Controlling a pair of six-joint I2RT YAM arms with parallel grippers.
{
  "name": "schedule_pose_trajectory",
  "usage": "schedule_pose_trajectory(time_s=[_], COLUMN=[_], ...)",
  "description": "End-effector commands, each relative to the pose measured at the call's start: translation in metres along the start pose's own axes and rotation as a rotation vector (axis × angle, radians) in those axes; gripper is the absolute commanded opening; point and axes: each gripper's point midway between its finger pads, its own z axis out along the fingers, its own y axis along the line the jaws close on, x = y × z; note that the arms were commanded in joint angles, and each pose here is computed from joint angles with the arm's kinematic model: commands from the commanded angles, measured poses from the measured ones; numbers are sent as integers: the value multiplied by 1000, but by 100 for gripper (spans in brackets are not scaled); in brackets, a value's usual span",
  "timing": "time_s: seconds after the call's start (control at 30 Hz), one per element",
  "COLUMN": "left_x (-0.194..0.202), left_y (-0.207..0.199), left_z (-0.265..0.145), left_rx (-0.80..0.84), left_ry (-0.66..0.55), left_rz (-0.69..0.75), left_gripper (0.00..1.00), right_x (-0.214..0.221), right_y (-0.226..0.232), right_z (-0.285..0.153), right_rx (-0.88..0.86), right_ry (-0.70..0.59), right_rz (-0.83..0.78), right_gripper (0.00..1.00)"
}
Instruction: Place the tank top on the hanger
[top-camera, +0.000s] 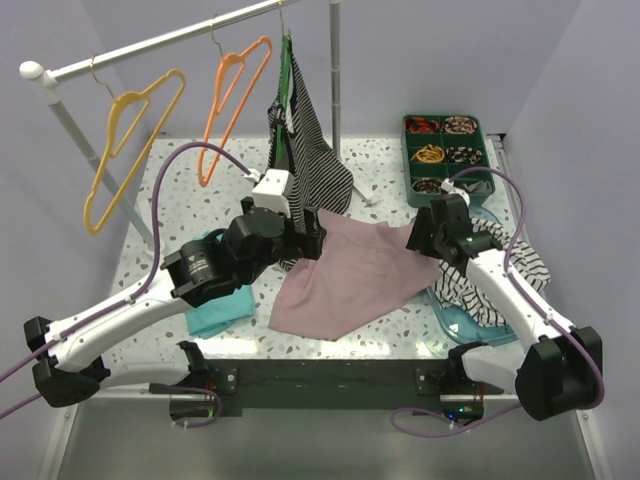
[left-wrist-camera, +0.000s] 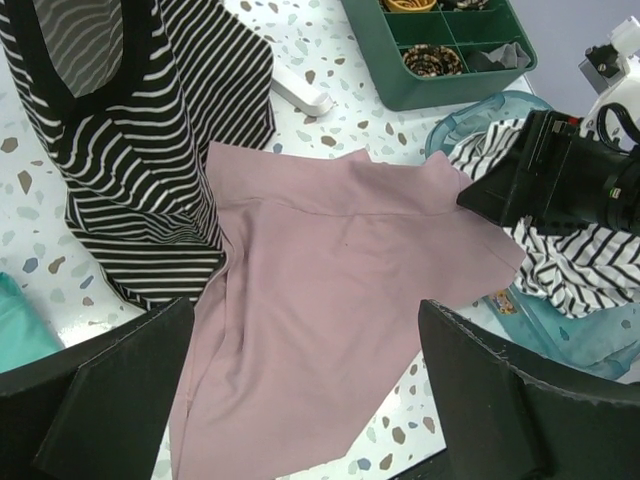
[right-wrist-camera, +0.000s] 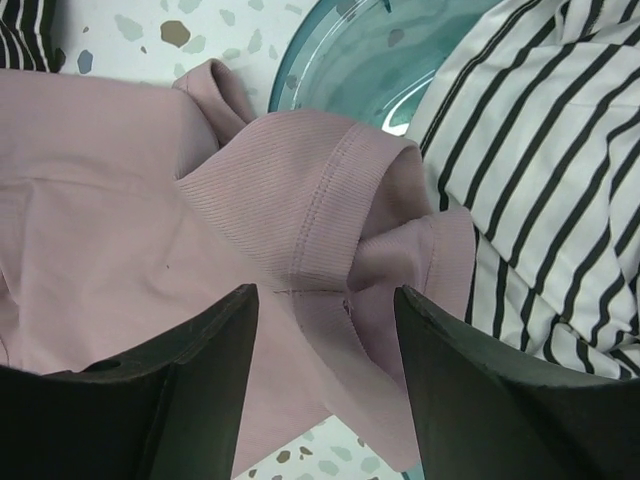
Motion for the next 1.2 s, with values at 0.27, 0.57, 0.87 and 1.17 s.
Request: schedule_pose_trajectory(time_s=[0.27, 0.57, 0.87, 1.17], left_x=[-5, -9, -3, 28], left_y=[5, 13, 69, 96], left_z=[-1, -1, 9, 20], left_rx=[16, -6, -142, -217], left_ry=[-27, -40, -26, 34], left_rz=[-21, -40, -141, -147], left_gripper=[100, 100, 100, 99], right_x=[1, -28, 39, 163], right_y=[13, 31, 154, 210], right_z=[14, -22, -80, -85], right_rx=[-56, -127, -402, -463], right_ry=[17, -24, -15, 45], right_rz=[-8, -44, -145, -376], right_gripper=[37, 0, 0, 56])
